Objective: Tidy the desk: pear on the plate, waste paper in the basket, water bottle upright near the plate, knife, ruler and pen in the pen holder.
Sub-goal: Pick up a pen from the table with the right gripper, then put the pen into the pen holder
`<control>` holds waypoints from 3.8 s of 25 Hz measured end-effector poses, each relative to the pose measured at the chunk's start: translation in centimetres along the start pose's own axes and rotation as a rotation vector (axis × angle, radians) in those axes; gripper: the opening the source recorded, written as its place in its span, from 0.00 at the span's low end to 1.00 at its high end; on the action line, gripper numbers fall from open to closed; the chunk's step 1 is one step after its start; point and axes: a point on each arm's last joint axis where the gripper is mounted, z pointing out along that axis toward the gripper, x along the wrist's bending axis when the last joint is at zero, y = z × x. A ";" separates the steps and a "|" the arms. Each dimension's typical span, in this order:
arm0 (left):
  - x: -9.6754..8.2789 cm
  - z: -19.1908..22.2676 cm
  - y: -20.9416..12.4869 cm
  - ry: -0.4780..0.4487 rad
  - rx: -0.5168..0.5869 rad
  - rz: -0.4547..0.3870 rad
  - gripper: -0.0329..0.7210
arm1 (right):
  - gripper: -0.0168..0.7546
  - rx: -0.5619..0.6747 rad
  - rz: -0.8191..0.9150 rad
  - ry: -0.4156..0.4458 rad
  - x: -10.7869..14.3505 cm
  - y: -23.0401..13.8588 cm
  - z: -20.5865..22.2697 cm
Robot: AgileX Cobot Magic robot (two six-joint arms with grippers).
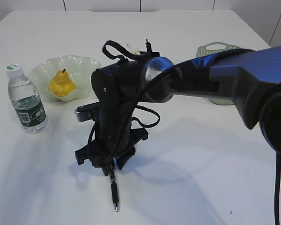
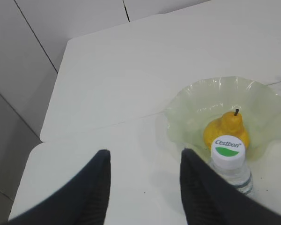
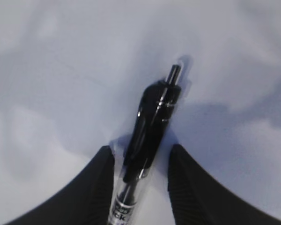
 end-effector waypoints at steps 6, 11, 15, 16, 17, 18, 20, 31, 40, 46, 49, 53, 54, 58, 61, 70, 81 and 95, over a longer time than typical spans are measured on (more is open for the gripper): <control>0.0 0.0 0.0 0.000 0.000 0.000 0.50 | 0.28 -0.004 0.011 0.005 0.0 0.0 0.0; 0.0 0.0 0.0 0.000 0.000 0.000 0.50 | 0.23 -0.006 0.017 0.004 0.0 0.1 0.0; 0.0 0.0 0.0 0.000 0.000 0.000 0.50 | 0.14 -0.009 0.017 0.003 0.0 0.1 0.0; 0.0 0.0 0.0 0.000 0.000 0.000 0.50 | 0.14 -0.009 0.017 0.003 0.0 0.1 0.0; 0.0 0.0 0.0 0.000 0.000 0.000 0.50 | 0.14 -0.011 0.017 0.003 0.0 0.1 0.0; 0.0 0.0 0.0 0.000 0.000 0.000 0.49 | 0.14 -0.014 0.017 0.003 0.0 0.1 0.0; 0.0 0.0 0.0 0.000 0.000 0.000 0.50 | 0.14 -0.019 0.015 0.001 0.0 0.2 0.0; 0.0 0.0 0.0 0.000 0.000 0.000 0.50 | 0.13 -0.062 -0.010 -0.031 0.0 1.5 -0.8; 0.0 0.0 0.0 0.000 0.000 0.000 0.50 | 0.13 -0.143 -0.021 -0.118 -0.5 2.5 -2.9; 0.0 0.0 0.0 0.000 0.000 0.000 0.50 | 0.13 -0.146 -0.018 -0.110 -0.4 2.5 -3.3; 0.0 0.0 0.0 0.000 0.000 0.000 0.50 | 0.13 -0.169 -0.017 -0.102 -0.3 2.5 -4.5; 0.0 0.0 0.0 -0.001 0.005 -0.009 0.50 | 0.13 -0.230 -0.030 -0.111 -0.3 2.6 -6.6; 0.0 0.0 -0.1 -0.001 0.005 -0.014 0.50 | 0.13 -0.245 -0.034 -0.115 -0.3 2.6 -7.0; 0.0 0.0 -0.1 -0.001 0.005 -0.022 0.50 | 0.13 -0.314 -0.055 -0.144 -0.5 2.7 -8.9; 0.0 0.0 -0.1 -0.001 0.005 -0.023 0.50 | 0.13 -0.365 -0.074 -0.173 -0.7 2.8 -10.2; 0.0 0.0 -0.1 -0.001 0.005 -0.025 0.50 | 0.13 -0.422 -0.105 -0.225 -1.1 3.0 -11.5; 0.0 0.0 -0.1 -0.001 0.005 -0.025 0.50 | 0.13 -0.553 -0.130 -0.246 -1.6 3.4 -14.3; 0.0 0.0 -0.1 -0.001 0.005 -0.023 0.50 | 0.13 -0.716 -0.112 -0.283 -4.9 4.6 -17.1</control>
